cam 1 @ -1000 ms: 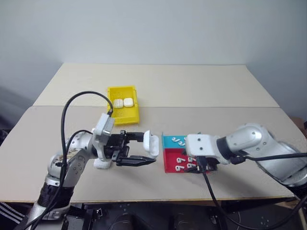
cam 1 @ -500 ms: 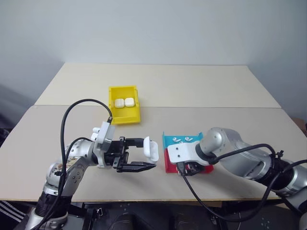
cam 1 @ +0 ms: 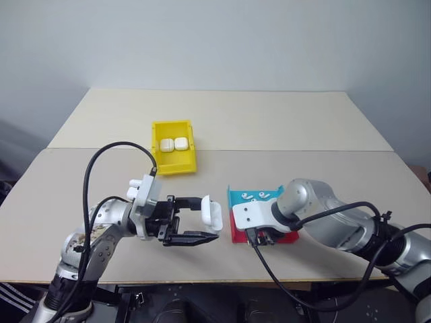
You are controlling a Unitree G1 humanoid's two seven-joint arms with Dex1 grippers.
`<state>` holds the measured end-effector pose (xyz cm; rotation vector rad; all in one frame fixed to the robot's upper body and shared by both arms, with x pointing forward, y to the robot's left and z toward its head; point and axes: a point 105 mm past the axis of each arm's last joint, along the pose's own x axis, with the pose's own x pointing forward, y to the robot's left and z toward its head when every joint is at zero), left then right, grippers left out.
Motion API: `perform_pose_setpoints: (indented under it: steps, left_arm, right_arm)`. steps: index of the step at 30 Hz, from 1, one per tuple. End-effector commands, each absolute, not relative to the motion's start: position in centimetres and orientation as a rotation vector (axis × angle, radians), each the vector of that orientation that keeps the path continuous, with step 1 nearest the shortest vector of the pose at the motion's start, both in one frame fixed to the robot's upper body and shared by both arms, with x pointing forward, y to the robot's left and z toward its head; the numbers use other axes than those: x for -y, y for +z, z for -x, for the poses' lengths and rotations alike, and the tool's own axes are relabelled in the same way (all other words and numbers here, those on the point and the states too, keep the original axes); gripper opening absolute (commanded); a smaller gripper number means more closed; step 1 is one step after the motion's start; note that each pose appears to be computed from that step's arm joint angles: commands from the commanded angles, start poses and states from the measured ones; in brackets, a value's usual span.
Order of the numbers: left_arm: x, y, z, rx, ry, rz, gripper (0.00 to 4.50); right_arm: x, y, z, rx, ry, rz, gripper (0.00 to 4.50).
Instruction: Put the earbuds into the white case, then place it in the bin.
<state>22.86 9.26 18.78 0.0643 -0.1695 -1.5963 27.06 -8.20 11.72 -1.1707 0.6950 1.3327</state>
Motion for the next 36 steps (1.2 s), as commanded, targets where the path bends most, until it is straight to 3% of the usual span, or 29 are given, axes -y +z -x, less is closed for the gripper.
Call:
perform_pose_setpoints:
  steps: [1, 14, 17, 20, 21, 27, 33, 36]
  left_arm:
    - [-9.2, 19.6, -22.2, 0.203, -1.607, -0.075, 2.79]
    - [-9.5, 19.8, -22.0, 0.188, -1.593, -0.081, 2.79]
    - [-9.5, 19.8, -21.9, 0.188, -1.593, -0.083, 2.79]
    - [-9.4, 20.1, -21.9, 0.198, -1.596, -0.073, 2.79]
    - [-9.4, 20.2, -21.9, 0.2, -1.596, -0.072, 2.79]
    - [-9.6, 20.2, -21.8, 0.195, -1.598, -0.069, 2.79]
    - [-10.0, 20.4, -22.1, 0.215, -1.624, -0.073, 2.79]
    - [-9.7, 21.6, -23.2, 0.278, -1.621, -0.055, 2.79]
  right_arm:
    - [7.8, 12.3, -27.3, -0.655, 1.33, 1.183, 2.4]
    - [8.0, 11.1, -27.1, -0.655, 1.327, 1.209, 2.4]
    - [7.9, 11.0, -27.0, -0.651, 1.331, 1.21, 1.86]
    - [7.8, 10.9, -26.9, -0.649, 1.335, 1.209, 0.79]
    - [7.9, 10.8, -26.9, -0.648, 1.334, 1.211, 0.62]
    - [7.8, 11.4, -26.8, -0.644, 1.326, 1.171, 0.62]
    - [8.7, 15.9, -27.4, -0.621, 1.292, 0.864, 0.62]
    - [8.9, 20.9, -28.3, -0.397, 1.279, 0.543, 0.62]
